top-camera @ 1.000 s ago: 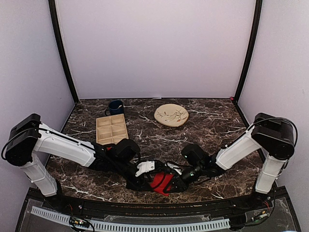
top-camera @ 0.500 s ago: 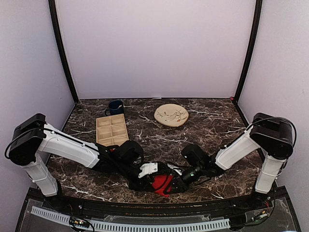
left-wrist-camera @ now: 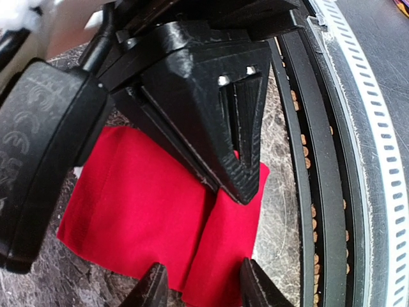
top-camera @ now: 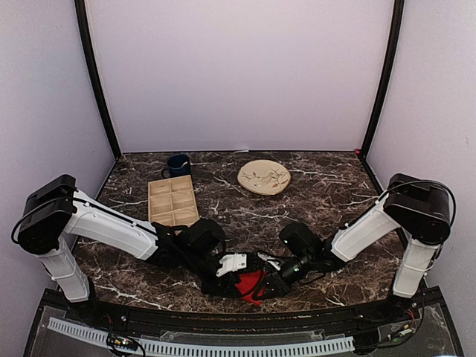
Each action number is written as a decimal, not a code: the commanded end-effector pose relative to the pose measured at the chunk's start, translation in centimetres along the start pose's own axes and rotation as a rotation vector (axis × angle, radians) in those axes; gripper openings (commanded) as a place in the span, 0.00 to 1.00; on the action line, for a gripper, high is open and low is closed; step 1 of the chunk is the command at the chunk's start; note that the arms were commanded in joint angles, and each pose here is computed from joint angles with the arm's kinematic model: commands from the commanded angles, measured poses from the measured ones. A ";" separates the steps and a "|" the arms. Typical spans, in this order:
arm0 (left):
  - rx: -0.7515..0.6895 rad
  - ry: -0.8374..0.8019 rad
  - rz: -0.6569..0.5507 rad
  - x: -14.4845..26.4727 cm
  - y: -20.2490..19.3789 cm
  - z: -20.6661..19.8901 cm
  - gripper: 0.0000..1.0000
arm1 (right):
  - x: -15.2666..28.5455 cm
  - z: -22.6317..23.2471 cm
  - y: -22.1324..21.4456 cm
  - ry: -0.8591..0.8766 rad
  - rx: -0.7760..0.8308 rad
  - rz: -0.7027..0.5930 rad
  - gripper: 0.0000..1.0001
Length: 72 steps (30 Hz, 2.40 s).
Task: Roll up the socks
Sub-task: Roll the sock at the center of the board.
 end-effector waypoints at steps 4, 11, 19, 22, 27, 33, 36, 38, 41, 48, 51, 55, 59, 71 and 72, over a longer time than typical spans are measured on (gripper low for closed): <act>-0.014 -0.037 0.002 0.3 0.2 -1.1 0.41 | -0.2 -3.7 -3.1 -0.121 -0.147 0.080 0.00; -0.002 -0.061 0.013 0.2 -0.1 -1.5 0.41 | -0.3 -3.6 -3.0 -0.119 -0.146 0.083 0.00; 0.004 -0.069 0.032 -0.1 -0.7 -1.8 0.41 | -0.3 -3.6 -3.0 -0.117 -0.147 0.086 0.00; 0.002 -0.060 0.036 -0.2 -0.8 -1.7 0.40 | -0.3 -3.6 -3.0 -0.116 -0.147 0.089 0.00; -0.010 -0.054 0.044 -0.6 -0.8 -1.4 0.35 | -0.2 -3.6 -3.0 -0.118 -0.148 0.089 0.00; -0.009 -0.066 0.048 -1.0 -0.9 -1.4 0.30 | -0.2 -3.6 -3.1 -0.116 -0.149 0.091 0.00; -0.015 -0.063 0.043 -0.9 -0.7 -1.3 0.27 | -0.2 -3.6 -3.1 -0.118 -0.149 0.093 0.00; -0.017 -0.065 0.041 -0.9 -0.5 -1.2 0.25 | -0.2 -3.7 -3.2 -0.119 -0.151 0.095 0.00; -0.018 -0.073 0.034 -0.9 -0.3 -1.3 0.22 | -0.2 -3.7 -3.2 -0.124 -0.152 0.094 0.00; -0.004 -0.093 0.036 -1.1 -0.6 -1.7 0.17 | -0.1 -4.0 -3.2 -0.141 -0.158 0.082 0.10; 0.005 -0.094 0.042 -1.1 -0.9 -1.8 0.15 | 0.1 -4.1 -3.1 -0.146 -0.164 0.070 0.20; 0.023 -0.097 0.049 -1.3 -1.4 -1.9 0.14 | 0.5 -4.1 -3.1 -0.140 -0.170 0.051 0.26; 0.037 -0.112 0.051 -1.5 -1.7 -1.9 0.14 | 0.7 -4.2 -3.1 -0.143 -0.178 0.037 0.29; 0.069 -0.147 0.051 -1.6 -2.0 -1.9 0.13 | 1.9 -4.5 -3.0 -0.140 -0.215 -0.026 0.31; 0.071 -0.149 0.051 -1.7 -2.0 -1.9 0.13 | 2.0 -4.6 -3.1 -0.144 -0.218 -0.031 0.31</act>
Point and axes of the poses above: each gripper's point midway between its finger pads, its own x axis back along the fingers, its own z axis along the line the jaws close on, y = z × x, the point moved 2 cm from there along x, back along the fingers, and after that the axes turned 15 degrees about -x, right-handed, at the moved point
